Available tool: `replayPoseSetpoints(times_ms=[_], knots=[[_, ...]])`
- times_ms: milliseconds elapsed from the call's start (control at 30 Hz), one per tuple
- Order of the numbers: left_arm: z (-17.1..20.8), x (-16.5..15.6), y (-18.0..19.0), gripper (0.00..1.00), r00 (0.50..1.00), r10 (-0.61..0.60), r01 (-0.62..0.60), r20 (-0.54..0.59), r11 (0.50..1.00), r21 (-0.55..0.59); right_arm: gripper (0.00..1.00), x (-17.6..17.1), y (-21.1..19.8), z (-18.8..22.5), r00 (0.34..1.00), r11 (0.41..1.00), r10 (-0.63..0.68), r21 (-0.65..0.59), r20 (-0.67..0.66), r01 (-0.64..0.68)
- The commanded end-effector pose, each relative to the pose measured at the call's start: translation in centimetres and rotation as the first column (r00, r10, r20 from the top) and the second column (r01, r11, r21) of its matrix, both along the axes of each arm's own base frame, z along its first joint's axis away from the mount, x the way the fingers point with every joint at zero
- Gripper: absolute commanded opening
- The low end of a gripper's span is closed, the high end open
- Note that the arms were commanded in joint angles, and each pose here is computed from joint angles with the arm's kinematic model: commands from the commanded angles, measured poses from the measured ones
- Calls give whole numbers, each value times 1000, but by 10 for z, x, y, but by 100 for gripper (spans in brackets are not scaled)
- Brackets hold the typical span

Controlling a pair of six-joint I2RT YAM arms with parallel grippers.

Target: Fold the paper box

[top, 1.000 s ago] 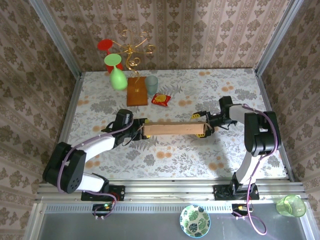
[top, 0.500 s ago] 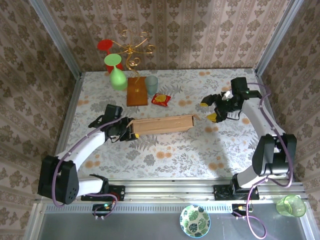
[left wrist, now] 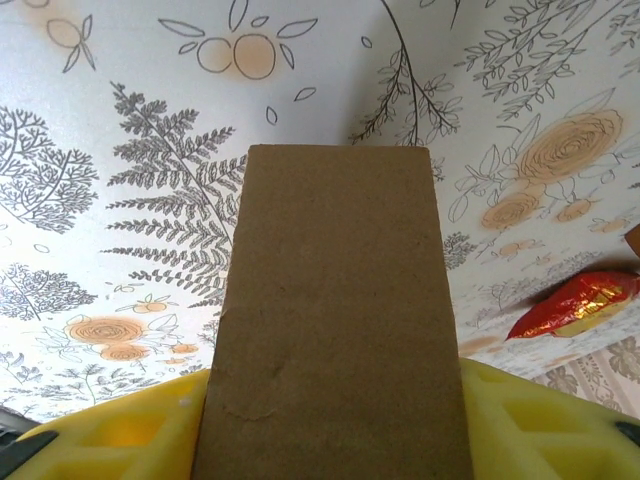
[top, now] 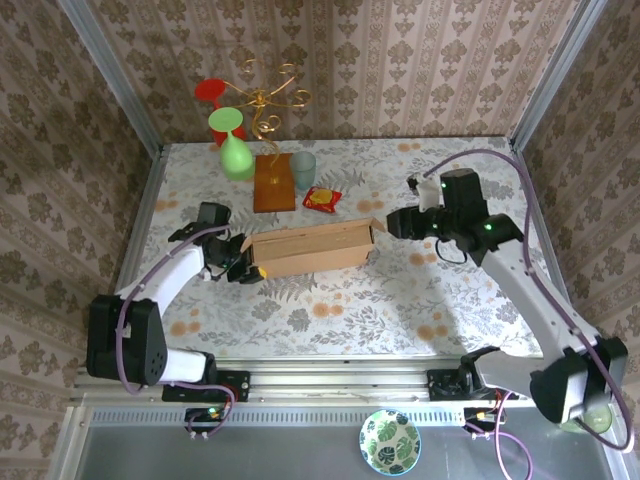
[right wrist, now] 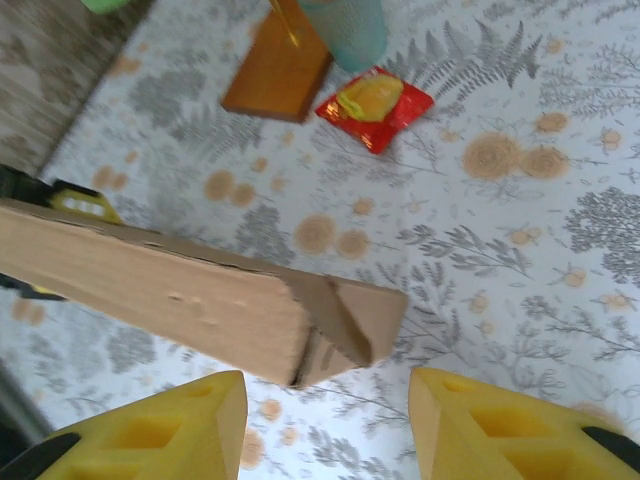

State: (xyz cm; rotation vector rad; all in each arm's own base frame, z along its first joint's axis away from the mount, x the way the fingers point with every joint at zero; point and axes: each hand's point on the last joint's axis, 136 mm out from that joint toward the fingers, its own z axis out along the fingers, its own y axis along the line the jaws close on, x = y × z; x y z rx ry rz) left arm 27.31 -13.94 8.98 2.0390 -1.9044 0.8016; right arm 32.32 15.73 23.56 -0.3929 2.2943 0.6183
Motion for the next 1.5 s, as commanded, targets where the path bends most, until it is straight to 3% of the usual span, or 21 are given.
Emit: replayPoseSetpoints(times_ms=[0,200,700,1133,1467], knots=[[-19,-15,19,23,996,-20,29,-89,994,106,47,12,9,1,990,984,123,-138,66,-113],[-14,-10,25,26,996,-15,26,-90,992,126,44,4,23,-9,973,954,226,-189,-49,-232],[-20,-6,24,26,989,8,11,-150,992,127,35,11,31,-25,964,924,239,-279,-114,-262],[-26,-1,23,24,986,13,7,-167,993,120,19,22,31,-33,967,919,205,-309,-154,-244],[-27,1,22,24,987,13,6,-161,993,115,1,23,43,-33,969,923,191,-308,-159,-232]])
